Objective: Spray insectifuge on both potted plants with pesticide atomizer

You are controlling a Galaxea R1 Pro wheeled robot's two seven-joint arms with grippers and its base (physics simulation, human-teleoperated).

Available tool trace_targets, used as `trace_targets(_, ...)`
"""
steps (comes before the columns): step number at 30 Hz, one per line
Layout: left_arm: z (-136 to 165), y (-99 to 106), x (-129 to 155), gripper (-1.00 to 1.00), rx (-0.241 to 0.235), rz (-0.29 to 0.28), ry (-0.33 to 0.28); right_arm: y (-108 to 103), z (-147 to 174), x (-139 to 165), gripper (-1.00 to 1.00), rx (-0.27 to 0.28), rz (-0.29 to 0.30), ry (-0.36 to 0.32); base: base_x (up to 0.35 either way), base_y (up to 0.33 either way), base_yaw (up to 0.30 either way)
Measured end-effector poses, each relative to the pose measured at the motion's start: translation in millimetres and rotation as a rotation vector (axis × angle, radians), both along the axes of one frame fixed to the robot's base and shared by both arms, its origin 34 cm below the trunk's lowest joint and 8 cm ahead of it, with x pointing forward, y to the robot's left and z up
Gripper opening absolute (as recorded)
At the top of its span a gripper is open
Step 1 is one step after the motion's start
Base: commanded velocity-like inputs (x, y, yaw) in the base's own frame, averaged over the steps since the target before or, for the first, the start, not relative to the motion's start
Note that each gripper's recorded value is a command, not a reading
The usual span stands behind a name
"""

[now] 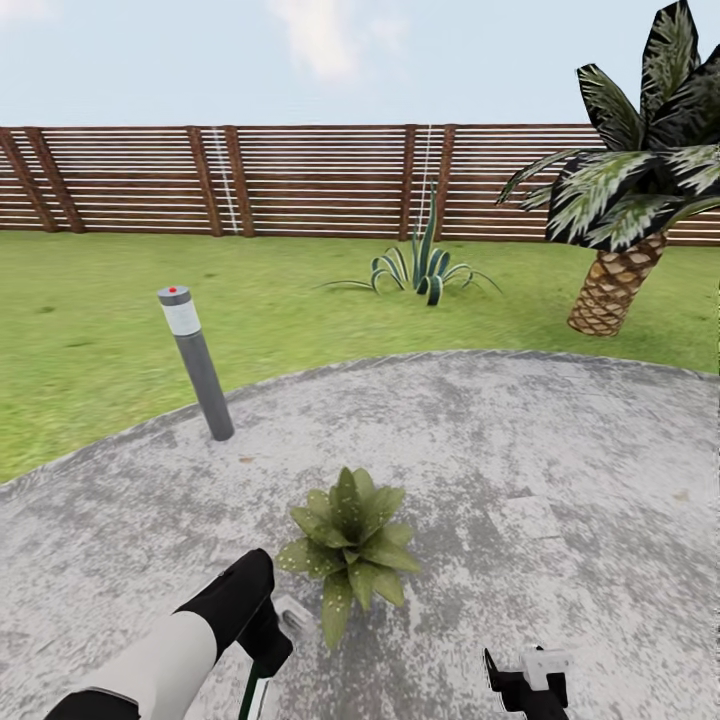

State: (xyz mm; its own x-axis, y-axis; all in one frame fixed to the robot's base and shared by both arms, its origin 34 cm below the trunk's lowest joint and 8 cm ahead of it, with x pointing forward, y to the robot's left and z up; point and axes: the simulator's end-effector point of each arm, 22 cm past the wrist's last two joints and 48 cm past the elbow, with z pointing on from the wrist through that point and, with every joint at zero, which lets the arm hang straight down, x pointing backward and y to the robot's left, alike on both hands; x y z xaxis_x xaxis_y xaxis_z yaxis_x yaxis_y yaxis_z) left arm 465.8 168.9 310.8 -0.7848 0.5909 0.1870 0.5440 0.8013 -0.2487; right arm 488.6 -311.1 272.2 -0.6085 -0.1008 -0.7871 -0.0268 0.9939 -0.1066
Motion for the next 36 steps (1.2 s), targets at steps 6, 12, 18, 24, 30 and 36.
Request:
trace_targets(6,-1,6,-1,-1.0,0.01,0.003,0.002,0,0,0,1.0,0.0,0.0,0.0,0.005,-0.06,0.0)
trace_targets(12,-4,12,6,-1.0,0.048,-0.003,-0.031,0,0,0,1.0,0.0,-0.001,-0.001,0.107,-0.182,0.083)
trace_targets(18,-4,11,6,-1.0,0.044,-0.001,-0.033,0,0,0,1.0,0.0,-0.001,-0.001,0.009,-0.272,0.107)
trace_targets(24,-3,11,6,-1.0,0.044,0.0,-0.033,0,0,0,1.0,0.001,-0.001,-0.001,0.0,-0.275,0.002)
trace_targets(30,-4,15,7,-1.0,0.051,0.002,-0.033,-1,0,0,1.0,-0.003,0.007,0.0,0.024,-0.238,0.0)
trace_targets(36,-3,16,9,-1.0,0.051,0.006,-0.039,0,0,0,1.0,-0.002,0.007,0.001,0.005,-0.025,0.044)
